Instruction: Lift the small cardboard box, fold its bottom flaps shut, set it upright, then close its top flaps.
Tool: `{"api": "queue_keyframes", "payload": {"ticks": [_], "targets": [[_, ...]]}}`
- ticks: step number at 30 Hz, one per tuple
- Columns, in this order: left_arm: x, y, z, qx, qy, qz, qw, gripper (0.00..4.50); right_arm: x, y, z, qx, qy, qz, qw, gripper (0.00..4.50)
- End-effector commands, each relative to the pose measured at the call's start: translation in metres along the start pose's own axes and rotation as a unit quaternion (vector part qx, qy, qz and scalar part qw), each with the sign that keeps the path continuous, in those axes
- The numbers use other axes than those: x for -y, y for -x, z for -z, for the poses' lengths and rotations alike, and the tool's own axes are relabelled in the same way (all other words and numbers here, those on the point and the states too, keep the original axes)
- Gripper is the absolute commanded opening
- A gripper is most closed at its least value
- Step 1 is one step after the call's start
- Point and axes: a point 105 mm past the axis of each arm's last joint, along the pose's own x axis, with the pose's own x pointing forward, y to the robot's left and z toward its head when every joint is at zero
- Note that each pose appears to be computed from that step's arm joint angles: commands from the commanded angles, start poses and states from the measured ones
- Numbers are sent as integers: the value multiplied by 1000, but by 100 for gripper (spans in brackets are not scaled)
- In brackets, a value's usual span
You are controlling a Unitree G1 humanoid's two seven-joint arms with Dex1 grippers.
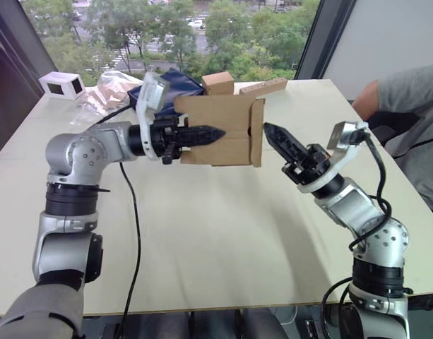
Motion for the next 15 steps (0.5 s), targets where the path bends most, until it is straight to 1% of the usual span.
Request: {"api": "queue_keyframes", "payload": {"ticks": [1,4,10,15], "targets": [[8,2,-15,16,-23,10,1000,0,-9,-3,-3,25,-23,-22,999,239],[6,2,-15,16,-22,8,1000,0,-11,-4,1,34,-41,-24,998,239],[7,3,-15,17,-22,10,1000,0,-11,-1,-3,71,-67,-26,995,239],[7,2,-15,17,-23,11,1000,0,-14,0,-2,78,-80,-34,993,239]]}}
